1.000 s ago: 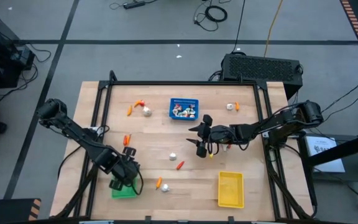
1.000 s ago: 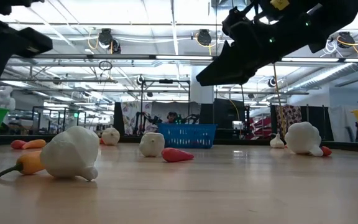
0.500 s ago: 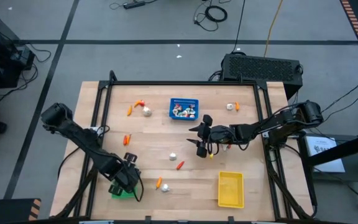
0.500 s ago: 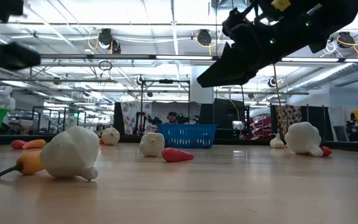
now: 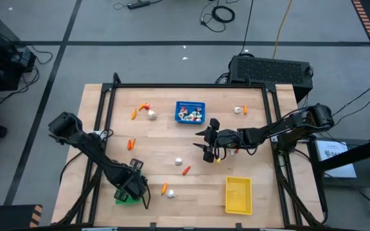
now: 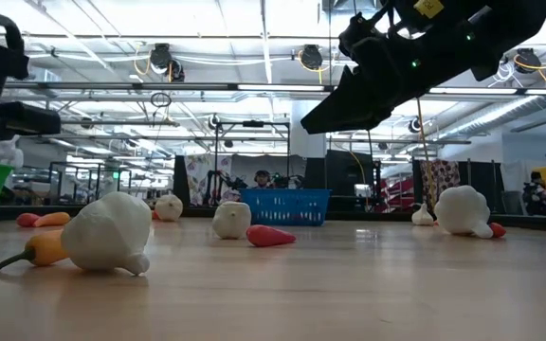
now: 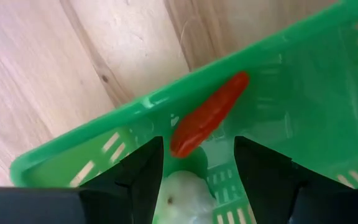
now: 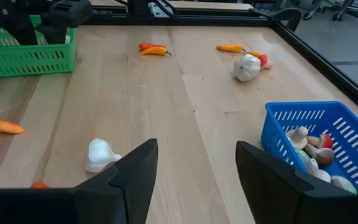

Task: Sort produce into baskets
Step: Remove the red chili pepper from the green bin into the table

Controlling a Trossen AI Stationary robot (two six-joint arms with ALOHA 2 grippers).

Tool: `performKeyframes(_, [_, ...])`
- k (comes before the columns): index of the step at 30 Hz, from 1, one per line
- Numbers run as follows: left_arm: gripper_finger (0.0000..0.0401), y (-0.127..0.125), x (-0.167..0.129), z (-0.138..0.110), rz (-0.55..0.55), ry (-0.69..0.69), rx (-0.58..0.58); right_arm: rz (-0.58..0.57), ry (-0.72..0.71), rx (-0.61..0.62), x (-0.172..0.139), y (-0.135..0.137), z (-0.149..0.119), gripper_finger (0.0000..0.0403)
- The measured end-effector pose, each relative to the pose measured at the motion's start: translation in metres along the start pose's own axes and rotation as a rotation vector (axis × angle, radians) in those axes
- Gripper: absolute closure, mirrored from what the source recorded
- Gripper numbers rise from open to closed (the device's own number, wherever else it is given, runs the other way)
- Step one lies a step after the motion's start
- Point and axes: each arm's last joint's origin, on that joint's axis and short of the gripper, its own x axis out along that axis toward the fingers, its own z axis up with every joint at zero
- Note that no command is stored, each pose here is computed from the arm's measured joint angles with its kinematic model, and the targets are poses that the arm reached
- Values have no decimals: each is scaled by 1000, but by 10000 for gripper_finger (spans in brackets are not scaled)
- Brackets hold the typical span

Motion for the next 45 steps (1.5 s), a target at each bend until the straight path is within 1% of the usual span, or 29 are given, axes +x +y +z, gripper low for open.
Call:
performKeyframes(14, [202, -1, 8, 2, 9, 18, 21, 0, 0, 0, 0, 0, 0, 195])
performKeyframes(17, [221, -1, 8, 2, 9, 19, 37, 0, 0, 0, 0, 0, 0, 195])
performKeyframes(25, [304, 0, 8, 2, 10, 20, 44, 0, -1, 0, 0, 0, 0, 195])
performKeyframes(30, [343, -1, 8, 1, -1, 35, 43, 0, 0, 0, 0, 0, 0, 195])
performKeyframes(32, [355, -1, 7, -1, -22, 58, 43, 0, -1, 0, 0, 0, 0, 195])
performKeyframes(36, [370, -3, 4, -4, -131, 129, 63, 0, -1, 0, 0, 0, 0, 195])
performKeyframes(37, [371, -4, 2, -4, -141, 147, 62, 0, -1, 0, 0, 0, 0, 195])
performKeyframes(40, [373, -4, -9, -4, -139, 162, 63, 1, -3, 1, 0, 0, 0, 195])
performKeyframes(45, [374, 0, -36, -1, -136, 100, 58, 1, -10, 0, 0, 0, 1, 195])
